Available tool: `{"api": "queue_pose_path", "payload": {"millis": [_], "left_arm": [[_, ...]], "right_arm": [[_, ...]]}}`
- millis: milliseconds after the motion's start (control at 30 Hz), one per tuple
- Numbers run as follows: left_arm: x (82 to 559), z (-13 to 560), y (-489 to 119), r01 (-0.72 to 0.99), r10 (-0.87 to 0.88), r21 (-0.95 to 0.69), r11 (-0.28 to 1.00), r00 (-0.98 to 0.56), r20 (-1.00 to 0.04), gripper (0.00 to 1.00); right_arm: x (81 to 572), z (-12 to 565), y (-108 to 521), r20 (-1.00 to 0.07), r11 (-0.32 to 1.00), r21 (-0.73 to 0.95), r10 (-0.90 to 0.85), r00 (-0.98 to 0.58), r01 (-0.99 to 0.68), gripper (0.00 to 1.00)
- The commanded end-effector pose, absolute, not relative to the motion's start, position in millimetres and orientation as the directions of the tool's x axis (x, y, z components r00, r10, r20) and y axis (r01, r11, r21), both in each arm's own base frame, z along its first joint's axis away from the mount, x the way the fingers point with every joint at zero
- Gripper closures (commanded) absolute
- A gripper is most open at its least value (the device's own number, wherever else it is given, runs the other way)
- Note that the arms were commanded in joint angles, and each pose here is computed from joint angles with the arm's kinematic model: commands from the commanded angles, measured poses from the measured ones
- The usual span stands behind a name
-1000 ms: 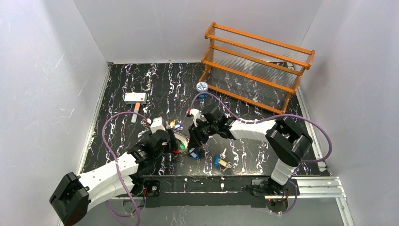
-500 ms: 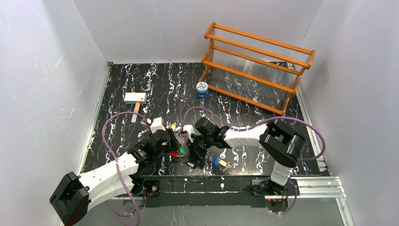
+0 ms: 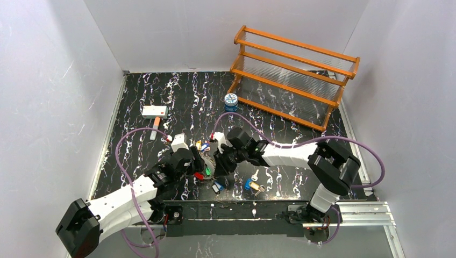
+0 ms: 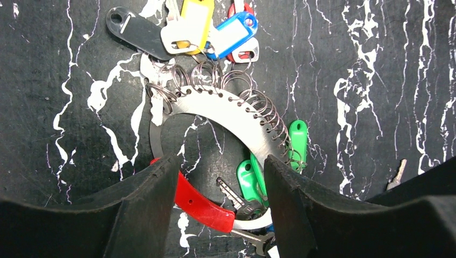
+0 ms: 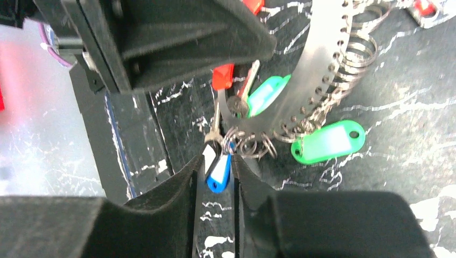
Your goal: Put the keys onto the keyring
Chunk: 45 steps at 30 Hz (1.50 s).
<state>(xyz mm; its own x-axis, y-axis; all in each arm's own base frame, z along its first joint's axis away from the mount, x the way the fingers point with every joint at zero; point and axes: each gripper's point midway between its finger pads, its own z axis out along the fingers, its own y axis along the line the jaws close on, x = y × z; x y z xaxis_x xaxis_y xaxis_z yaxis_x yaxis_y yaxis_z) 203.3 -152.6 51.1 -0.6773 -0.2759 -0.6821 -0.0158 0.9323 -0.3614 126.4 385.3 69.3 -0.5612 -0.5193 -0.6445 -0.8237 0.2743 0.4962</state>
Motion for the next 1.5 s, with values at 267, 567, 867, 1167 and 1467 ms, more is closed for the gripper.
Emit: {"api": "queue_pose_path", "payload": {"millis": [267, 567, 867, 1167, 1467], "left_arm": [[203.0, 52.2, -145.5, -0.034, -0.288, -0.357, 0.934, -0.664, -0.690, 0.42], [203.3, 51.9, -144.8, -0.037, -0.290, -0.356, 0.934, -0.662, -0.691, 0.42], [197.1, 50.3, -152.6, -0.028, -0.310, -0.401, 0.916, -0.686, -0.659, 0.43], [173.7, 37.3, -175.3, -0.057, -0.395, -0.555, 0.830, -0.763, -0.512, 0.56], [163.0, 40.3, -195.6, -0.060, -0.397, -0.606, 0.793, -0.806, -0.440, 0.64]], "right_arm": [[132.1, 73.2, 417.5, -0.626, 0.318, 0.476, -0.532, -0.570, -0.820, 0.70], [137.1, 53.8, 407.0, -0.570, 0.450, 0.390, -0.567, -0.594, -0.803, 0.72], [131.9, 49.1, 402.3, -0.559, 0.463, 0.380, -0.575, -0.598, -0.801, 0.73], [141.4, 81.4, 400.5, -0.607, 0.406, 0.513, -0.452, -0.654, -0.756, 0.67], [164.2, 95.0, 374.5, -0.565, 0.369, 0.657, -0.335, -0.754, -0.657, 0.65]]}}
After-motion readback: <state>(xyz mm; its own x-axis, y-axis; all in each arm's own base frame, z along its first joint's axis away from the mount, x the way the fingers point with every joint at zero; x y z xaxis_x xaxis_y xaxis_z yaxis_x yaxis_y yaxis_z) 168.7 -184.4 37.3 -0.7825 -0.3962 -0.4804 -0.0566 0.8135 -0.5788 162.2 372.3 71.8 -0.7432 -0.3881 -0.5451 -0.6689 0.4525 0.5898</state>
